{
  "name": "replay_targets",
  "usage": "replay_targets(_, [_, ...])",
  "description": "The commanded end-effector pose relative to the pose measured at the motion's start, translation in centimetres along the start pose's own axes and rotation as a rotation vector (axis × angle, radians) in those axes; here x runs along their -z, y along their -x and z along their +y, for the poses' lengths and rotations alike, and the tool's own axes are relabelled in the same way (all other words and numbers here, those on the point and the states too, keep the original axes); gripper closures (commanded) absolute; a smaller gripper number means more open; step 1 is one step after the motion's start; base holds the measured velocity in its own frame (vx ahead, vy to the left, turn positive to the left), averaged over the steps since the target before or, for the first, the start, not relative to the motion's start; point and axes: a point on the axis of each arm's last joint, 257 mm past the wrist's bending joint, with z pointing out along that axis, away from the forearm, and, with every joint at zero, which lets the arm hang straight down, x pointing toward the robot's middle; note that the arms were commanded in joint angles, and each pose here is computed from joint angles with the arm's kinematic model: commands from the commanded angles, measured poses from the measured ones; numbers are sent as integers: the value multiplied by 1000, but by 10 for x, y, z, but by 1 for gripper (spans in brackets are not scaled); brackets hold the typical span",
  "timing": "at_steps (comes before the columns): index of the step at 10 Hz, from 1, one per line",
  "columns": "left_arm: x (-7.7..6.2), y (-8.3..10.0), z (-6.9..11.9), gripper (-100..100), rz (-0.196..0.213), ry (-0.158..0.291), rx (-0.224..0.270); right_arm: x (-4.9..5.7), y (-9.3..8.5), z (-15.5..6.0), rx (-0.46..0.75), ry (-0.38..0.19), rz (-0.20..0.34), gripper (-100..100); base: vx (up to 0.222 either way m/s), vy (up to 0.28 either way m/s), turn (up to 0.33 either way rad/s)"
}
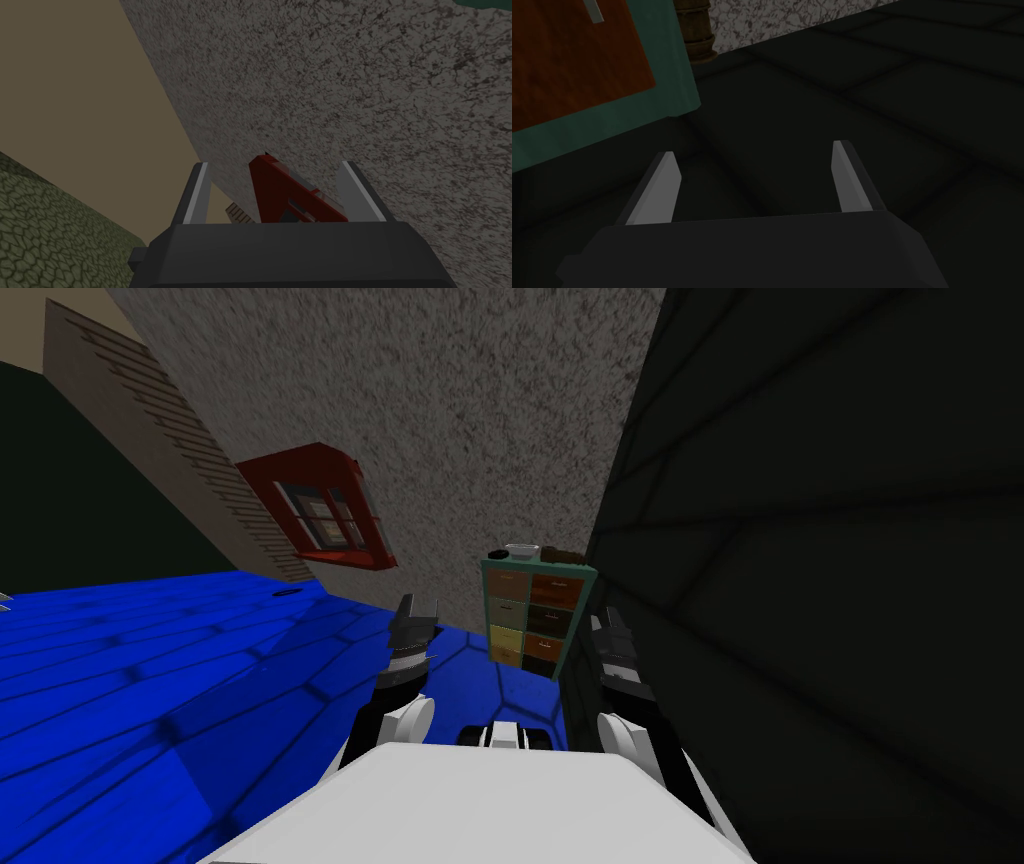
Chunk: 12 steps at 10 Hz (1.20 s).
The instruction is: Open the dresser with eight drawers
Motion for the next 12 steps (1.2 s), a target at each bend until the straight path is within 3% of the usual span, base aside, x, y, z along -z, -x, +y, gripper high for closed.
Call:
replay_targets(1, [0, 0, 0, 0, 0, 0, 0, -1, -4, 0, 43, 4, 31, -100, 15, 11, -20])
replay_targets(4, [0, 0, 0, 0, 0, 1, 0, -4, -13, 0, 173, 25, 94, -100, 30, 36, -41])
replay_targets(12, [0, 0, 0, 0, 0, 1, 0, -7, -26, -2, 439, 85, 164, -100, 33, 33, -37])
